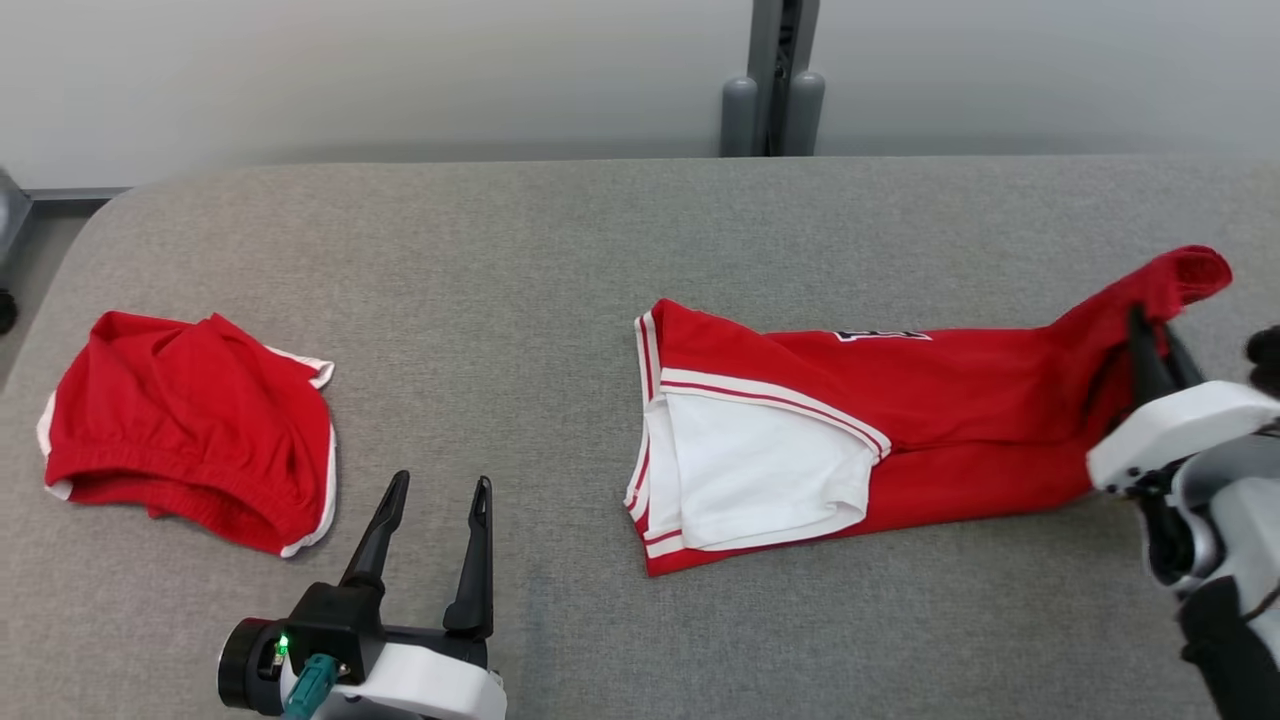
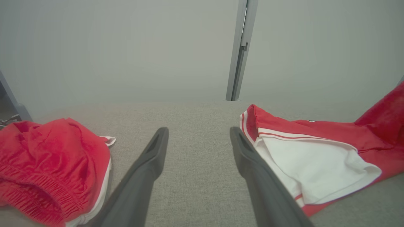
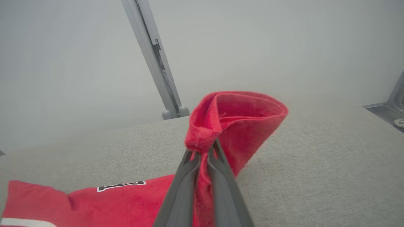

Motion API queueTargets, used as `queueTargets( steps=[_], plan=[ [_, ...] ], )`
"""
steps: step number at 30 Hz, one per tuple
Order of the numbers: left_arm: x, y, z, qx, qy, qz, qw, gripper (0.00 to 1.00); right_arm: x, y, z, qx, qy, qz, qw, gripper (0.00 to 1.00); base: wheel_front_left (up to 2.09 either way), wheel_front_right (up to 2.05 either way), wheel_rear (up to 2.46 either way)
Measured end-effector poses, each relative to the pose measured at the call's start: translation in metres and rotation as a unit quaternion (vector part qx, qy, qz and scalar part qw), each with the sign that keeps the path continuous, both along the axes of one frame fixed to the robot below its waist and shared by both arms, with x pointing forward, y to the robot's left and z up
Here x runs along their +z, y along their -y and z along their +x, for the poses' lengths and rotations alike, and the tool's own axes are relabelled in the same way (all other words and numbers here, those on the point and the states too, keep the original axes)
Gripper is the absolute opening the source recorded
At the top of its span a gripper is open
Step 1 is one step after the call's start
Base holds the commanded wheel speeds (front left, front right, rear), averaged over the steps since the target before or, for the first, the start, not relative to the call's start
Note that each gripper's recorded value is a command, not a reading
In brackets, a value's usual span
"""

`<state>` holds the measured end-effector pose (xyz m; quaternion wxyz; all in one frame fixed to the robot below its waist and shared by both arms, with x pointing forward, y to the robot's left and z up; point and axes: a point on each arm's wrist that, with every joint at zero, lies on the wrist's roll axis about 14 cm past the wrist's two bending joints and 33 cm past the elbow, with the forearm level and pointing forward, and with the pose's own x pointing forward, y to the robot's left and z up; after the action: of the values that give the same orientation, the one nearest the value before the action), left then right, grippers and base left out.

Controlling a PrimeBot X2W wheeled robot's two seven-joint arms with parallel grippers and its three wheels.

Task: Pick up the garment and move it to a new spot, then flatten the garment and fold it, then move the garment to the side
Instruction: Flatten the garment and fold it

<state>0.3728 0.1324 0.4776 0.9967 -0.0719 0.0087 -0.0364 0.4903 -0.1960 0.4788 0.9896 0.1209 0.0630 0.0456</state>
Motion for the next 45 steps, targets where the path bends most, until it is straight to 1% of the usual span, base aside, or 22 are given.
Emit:
queueTargets(
  steps=[5, 11, 15, 17, 18, 21, 22, 27, 30, 35, 43, 44, 45],
  plan=[
    [0.002, -0.008, -0.008, 0.016, 0.001, -0.005, 1.0, 1.0, 0.011, -0.061, -0.001, 0.081, 0.012, 0.012, 0.997, 0.0, 0.0, 0.0, 0.0],
    [0.003, -0.024, -0.019, 0.044, 0.0, -0.008, 0.999, 1.0, 0.02, -0.122, -0.009, 0.161, 0.013, 0.026, 0.987, 0.0, 0.0, 0.0, 0.0],
    [0.005, -0.034, -0.027, 0.062, 0.003, -0.008, 0.998, 1.0, 0.017, -0.153, -0.018, 0.2, 0.005, 0.033, 0.979, 0.0, 0.0, 0.0, 0.0],
    [0.006, -0.037, -0.028, 0.067, 0.003, -0.009, 0.998, 1.0, 0.016, -0.159, -0.02, 0.208, 0.002, 0.034, 0.978, 0.0, 0.0, 0.0, 0.0],
    [0.007, -0.041, -0.031, 0.076, 0.004, -0.01, 0.997, 1.0, 0.014, -0.173, -0.025, 0.226, -0.004, 0.036, 0.974, 0.0, 0.0, 0.0, 0.0],
    [0.006, -0.047, -0.036, 0.086, 0.004, -0.01, 0.996, 1.0, 0.01, -0.194, -0.033, 0.249, -0.013, 0.042, 0.968, 0.0, 0.0, 0.0, 0.0],
    [0.006, -0.047, -0.036, 0.086, 0.004, -0.01, 0.996, 1.0, 0.01, -0.194, -0.033, 0.249, -0.013, 0.042, 0.968, 0.0, 0.0, 0.0, 0.0],
    [0.004, -0.053, -0.041, 0.097, 0.0, -0.01, 0.995, 1.0, -0.001, -0.219, -0.044, 0.27, -0.038, 0.054, 0.96, 0.0, 0.0, 0.0, 0.0],
    [0.004, -0.055, -0.044, 0.103, -0.001, -0.012, 0.995, 1.0, -0.016, -0.225, -0.051, 0.274, -0.06, 0.05, 0.958, 0.0, 0.0, 0.0, 0.0],
    [0.002, -0.059, -0.046, 0.109, -0.004, -0.011, 0.994, 1.0, -0.027, -0.238, -0.059, 0.285, -0.079, 0.053, 0.954, 0.0, 0.0, 0.0, 0.0],
    [-0.002, -0.059, -0.05, 0.112, -0.012, -0.011, 0.994, 1.0, -0.049, -0.247, -0.07, 0.294, -0.11, 0.045, 0.948, 0.0, 0.0, 0.0, 0.0],
    [-0.003, -0.059, -0.05, 0.112, -0.013, -0.011, 0.994, 1.0, -0.05, -0.248, -0.071, 0.295, -0.113, 0.045, 0.948, 0.05, 0.0, 0.0, 0.0],
    [-0.003, -0.06, -0.05, 0.113, -0.013, -0.011, 0.993, 1.0, -0.051, -0.25, -0.073, 0.297, -0.115, 0.046, 0.947, 0.38, 0.0, 0.0, 0.0]
  ],
)
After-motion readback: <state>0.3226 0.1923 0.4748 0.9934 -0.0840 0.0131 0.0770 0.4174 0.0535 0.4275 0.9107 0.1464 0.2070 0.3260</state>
